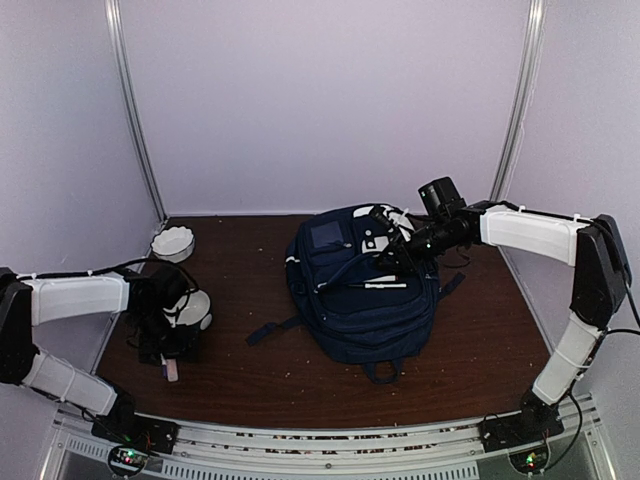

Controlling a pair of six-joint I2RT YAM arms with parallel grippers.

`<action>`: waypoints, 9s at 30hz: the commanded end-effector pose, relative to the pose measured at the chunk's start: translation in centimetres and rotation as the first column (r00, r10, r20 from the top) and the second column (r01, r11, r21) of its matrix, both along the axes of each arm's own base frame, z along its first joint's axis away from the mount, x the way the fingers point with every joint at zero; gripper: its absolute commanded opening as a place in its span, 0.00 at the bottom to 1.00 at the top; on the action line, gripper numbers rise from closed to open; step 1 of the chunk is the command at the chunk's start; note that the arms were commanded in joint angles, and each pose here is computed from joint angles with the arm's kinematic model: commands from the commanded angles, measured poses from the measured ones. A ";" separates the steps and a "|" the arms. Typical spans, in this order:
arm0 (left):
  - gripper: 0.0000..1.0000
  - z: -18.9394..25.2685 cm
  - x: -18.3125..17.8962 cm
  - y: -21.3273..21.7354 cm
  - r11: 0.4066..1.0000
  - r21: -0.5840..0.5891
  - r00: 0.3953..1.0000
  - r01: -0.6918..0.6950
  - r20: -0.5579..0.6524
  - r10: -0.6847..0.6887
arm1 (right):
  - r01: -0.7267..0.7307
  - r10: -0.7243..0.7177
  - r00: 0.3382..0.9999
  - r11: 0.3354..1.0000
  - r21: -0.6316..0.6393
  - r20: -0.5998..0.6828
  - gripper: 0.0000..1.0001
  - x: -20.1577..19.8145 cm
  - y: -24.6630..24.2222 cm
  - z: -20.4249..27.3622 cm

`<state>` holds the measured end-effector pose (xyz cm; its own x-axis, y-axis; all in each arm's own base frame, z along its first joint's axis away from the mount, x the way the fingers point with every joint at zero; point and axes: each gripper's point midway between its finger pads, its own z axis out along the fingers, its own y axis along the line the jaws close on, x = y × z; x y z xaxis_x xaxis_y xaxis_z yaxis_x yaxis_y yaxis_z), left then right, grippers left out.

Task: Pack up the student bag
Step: Pick up the pen at the corner of the board, then place the pen in the upper front pocket of the bag, then pick up the pen at the corner of the board.

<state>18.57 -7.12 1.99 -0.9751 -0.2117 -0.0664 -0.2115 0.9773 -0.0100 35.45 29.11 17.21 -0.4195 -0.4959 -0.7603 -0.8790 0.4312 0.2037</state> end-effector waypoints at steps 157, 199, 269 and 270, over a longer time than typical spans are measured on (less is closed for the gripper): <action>0.65 20.4 8.8 -28.7 0.281 0.836 0.058 0.471 0.288 -0.956 | -0.009 0.010 1.000 1.000 0.030 -0.018 0.07 0.3 0.5 0.5; 0.54 5.8 1.0 1.0 0.991 -0.132 0.993 -0.013 0.112 0.028 | -0.013 0.016 0.998 0.999 0.048 -0.059 0.07 0.1 0.8 0.5; 0.08 5.9 2.0 -15.3 0.953 -0.222 0.952 0.204 0.271 -0.141 | -0.009 0.012 0.998 0.999 0.052 -0.059 0.07 0.1 0.6 0.8; 0.08 6.0 2.3 -16.4 0.943 -0.234 0.944 0.235 0.284 -0.165 | -0.010 0.013 0.998 0.999 0.052 -0.059 0.07 0.1 0.6 0.8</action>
